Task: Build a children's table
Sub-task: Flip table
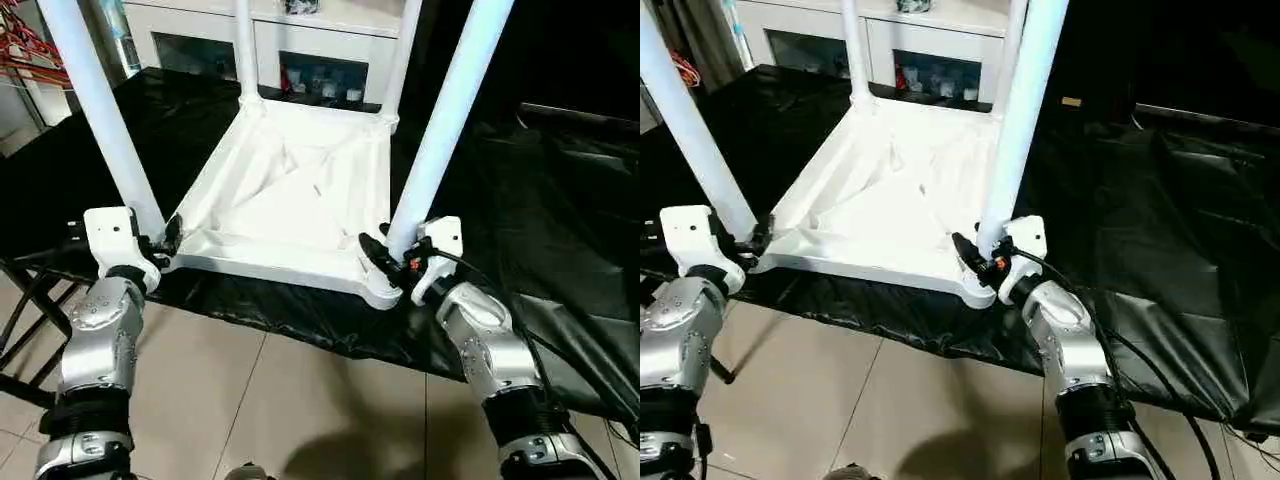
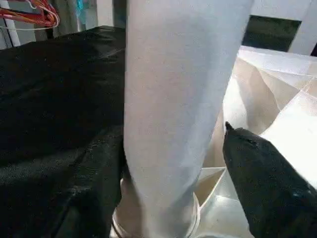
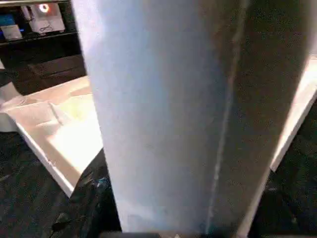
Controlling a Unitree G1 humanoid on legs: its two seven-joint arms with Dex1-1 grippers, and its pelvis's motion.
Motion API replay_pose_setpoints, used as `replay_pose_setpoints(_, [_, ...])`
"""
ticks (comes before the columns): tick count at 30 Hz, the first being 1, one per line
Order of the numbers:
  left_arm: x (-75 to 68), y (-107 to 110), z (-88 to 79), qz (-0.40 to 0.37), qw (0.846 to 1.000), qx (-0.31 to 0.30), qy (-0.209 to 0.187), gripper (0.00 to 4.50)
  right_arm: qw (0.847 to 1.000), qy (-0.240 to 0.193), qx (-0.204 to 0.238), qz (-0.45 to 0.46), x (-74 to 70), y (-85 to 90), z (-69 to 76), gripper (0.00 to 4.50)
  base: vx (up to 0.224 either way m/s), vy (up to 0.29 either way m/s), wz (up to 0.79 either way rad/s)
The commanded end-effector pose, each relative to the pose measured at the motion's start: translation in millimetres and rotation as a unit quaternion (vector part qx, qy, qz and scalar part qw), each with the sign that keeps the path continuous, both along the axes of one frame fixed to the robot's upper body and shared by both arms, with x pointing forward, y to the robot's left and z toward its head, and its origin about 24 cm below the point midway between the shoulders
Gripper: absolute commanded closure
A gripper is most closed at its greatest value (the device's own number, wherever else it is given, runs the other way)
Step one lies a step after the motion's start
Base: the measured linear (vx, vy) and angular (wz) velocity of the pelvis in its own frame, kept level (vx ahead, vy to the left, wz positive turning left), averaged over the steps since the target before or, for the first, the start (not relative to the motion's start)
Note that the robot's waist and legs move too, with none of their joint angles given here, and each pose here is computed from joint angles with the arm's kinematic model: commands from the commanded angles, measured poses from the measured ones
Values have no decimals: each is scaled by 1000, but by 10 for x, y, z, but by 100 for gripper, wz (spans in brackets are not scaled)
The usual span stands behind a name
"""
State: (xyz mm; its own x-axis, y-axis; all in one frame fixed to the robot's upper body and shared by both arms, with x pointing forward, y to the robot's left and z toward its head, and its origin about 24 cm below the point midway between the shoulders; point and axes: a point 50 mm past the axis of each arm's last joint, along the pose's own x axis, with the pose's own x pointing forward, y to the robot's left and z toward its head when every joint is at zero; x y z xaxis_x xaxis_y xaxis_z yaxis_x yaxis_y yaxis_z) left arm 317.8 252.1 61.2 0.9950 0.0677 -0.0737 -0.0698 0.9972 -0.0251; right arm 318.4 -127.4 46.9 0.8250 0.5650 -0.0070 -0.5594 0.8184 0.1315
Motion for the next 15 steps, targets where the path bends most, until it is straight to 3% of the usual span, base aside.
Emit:
replay_pose_setpoints(1, [32, -198, -26, -38, 999, -4, 5, 139, 1000, 0, 11, -9, 1, -10, 6, 264, 0, 0, 0])
replay_pose_setpoints(6, [52, -305, -23, -58, 998, -9, 2, 176, 1000, 0, 16, -27, -23, -54, 6, 264, 0, 0, 0])
replay_pose_setpoints(15, [160, -857, -43, -152, 988, -25, 2, 235, 996, 2, 9, -88, -197, -333, -43, 265, 5, 6, 8])
